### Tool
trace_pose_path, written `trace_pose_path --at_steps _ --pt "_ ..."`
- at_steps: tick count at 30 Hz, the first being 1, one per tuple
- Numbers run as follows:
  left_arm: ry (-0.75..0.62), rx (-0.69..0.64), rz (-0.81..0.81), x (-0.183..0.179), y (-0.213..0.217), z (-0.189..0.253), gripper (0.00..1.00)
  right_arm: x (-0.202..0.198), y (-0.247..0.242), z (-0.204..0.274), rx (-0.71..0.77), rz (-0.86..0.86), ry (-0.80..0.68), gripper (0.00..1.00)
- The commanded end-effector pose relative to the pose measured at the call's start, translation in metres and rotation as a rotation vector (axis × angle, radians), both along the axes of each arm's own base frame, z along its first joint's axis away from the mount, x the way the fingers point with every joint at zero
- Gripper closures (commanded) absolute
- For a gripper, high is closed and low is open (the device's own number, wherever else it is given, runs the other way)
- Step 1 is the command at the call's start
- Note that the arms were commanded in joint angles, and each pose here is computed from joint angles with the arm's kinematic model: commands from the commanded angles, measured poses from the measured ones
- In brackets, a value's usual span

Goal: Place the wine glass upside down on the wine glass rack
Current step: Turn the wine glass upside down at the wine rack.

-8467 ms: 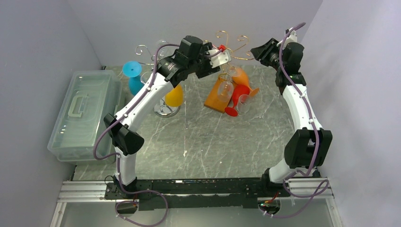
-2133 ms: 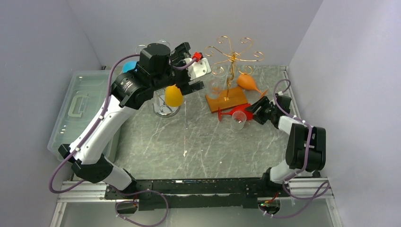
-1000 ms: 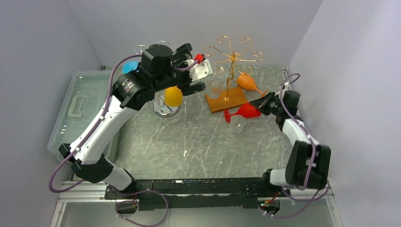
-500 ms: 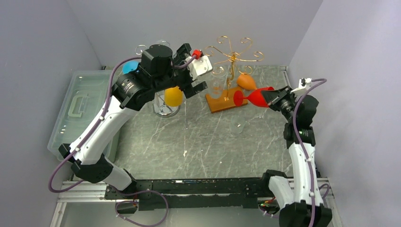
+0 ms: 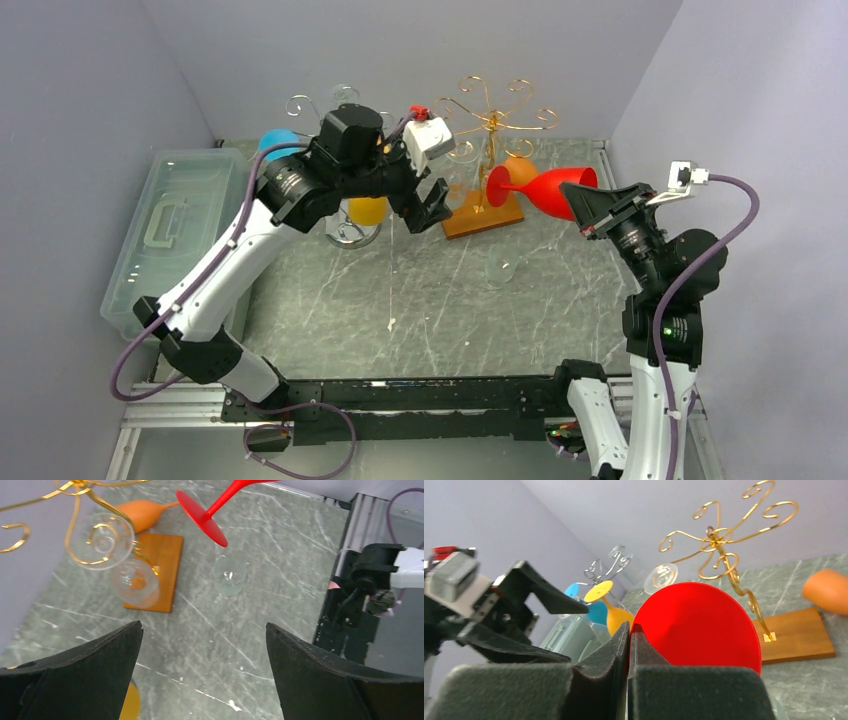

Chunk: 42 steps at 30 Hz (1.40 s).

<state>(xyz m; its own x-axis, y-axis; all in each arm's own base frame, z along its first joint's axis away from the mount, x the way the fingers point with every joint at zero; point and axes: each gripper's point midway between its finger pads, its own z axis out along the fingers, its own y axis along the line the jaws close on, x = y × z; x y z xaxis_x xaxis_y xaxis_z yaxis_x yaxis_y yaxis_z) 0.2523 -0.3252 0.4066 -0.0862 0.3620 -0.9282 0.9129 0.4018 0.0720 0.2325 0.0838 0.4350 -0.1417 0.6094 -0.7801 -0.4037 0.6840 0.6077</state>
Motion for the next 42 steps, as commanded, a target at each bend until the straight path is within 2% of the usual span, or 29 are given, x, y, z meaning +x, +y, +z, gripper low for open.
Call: trace_pose_path --at_steps 1,10,22,25,27,28,30,32,34,36,39,41,42 --pt "0.138 -0.057 -0.052 -0.008 -0.025 -0.011 0.00 -0.017 0.012 0.022 0.039 0.067 -0.016 1.00" --pt "0.234 -0.132 -0.120 -0.003 -0.061 -0.001 0.03 -0.030 0.022 0.066 0.076 0.130 -0.129 1.00" --pt "0.159 -0.179 -0.146 0.011 -0.075 0.017 0.12 -0.026 0.025 0.067 0.100 0.162 -0.134 1.00" --pt "0.141 -0.167 -0.171 0.012 -0.078 0.013 0.23 -0.025 0.027 0.067 0.112 0.177 -0.139 1.00" --pt "0.129 -0.160 -0.182 0.014 -0.081 0.012 0.36 -0.026 0.029 0.065 0.127 0.200 -0.139 1.00" --pt "0.116 -0.157 -0.185 0.016 -0.081 0.013 0.45 -0.027 0.031 0.065 0.137 0.212 -0.140 1.00" --pt "0.076 -0.149 -0.179 0.022 -0.082 0.016 0.72 -0.028 0.034 0.064 0.153 0.243 -0.150 1.00" --pt "0.003 -0.150 -0.150 0.032 -0.080 0.027 0.86 -0.028 0.037 0.061 0.158 0.267 -0.140 0.98" --pt "-0.094 -0.153 -0.128 0.040 -0.076 0.042 0.97 -0.026 0.038 0.054 0.155 0.281 -0.117 0.91" --pt "-0.222 -0.147 -0.119 0.046 -0.068 0.060 0.99 -0.025 0.039 0.049 0.137 0.282 -0.092 0.74" --pt "-0.467 -0.092 -0.111 0.053 -0.052 0.082 1.00 -0.027 0.041 0.037 0.070 0.291 -0.041 0.40" --pt "-0.624 -0.041 -0.103 0.057 -0.040 0.093 1.00 -0.030 0.039 0.028 0.003 0.267 0.000 0.04" --pt "-0.685 -0.005 -0.109 0.058 -0.036 0.091 1.00 -0.034 0.039 0.026 -0.035 0.258 0.002 0.01"
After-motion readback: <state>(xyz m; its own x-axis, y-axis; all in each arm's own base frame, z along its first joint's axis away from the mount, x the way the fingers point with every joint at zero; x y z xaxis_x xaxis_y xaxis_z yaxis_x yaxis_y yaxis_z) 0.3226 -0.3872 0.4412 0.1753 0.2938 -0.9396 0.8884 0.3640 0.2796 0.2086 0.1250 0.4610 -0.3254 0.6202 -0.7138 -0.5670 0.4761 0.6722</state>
